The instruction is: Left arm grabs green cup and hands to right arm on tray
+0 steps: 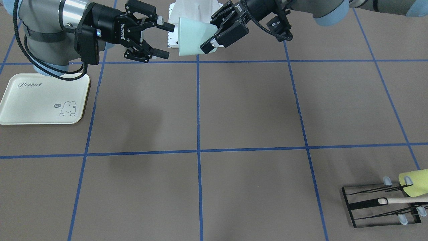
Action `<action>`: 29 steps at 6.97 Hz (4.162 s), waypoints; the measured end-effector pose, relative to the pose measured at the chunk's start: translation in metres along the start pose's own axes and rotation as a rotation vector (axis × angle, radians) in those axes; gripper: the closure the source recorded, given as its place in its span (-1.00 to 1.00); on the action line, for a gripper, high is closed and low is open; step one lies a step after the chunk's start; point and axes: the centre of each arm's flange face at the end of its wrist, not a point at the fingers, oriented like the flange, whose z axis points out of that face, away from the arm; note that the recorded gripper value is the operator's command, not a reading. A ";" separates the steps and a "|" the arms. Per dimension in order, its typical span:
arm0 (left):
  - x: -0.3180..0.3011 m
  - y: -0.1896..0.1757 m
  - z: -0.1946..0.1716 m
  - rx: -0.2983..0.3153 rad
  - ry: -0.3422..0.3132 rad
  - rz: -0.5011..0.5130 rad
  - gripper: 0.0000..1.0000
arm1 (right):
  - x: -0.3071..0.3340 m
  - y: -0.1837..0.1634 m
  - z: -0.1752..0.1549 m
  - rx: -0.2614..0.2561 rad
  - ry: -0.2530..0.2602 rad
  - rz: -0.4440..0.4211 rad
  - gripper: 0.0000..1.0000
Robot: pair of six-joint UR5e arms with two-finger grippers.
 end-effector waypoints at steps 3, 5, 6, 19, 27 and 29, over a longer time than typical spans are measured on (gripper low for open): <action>-0.006 0.004 0.004 -0.010 -0.011 -0.002 0.59 | 0.002 -0.001 0.001 0.002 0.005 0.004 -0.48; -0.012 0.007 0.009 -0.015 -0.015 -0.005 0.59 | 0.004 -0.001 0.001 0.002 0.008 0.006 -0.40; -0.017 0.009 0.013 -0.019 -0.012 -0.006 0.59 | 0.004 -0.001 0.001 0.002 0.008 0.006 -0.23; -0.026 0.010 0.023 -0.019 -0.003 -0.009 0.59 | 0.008 -0.001 0.000 0.004 0.015 0.010 0.56; -0.026 0.006 0.022 -0.024 0.001 0.001 -1.00 | 0.010 -0.002 0.000 0.004 0.019 0.014 1.00; -0.027 0.002 0.021 -0.043 0.006 0.010 -1.00 | 0.010 -0.002 0.000 0.005 0.019 0.014 1.00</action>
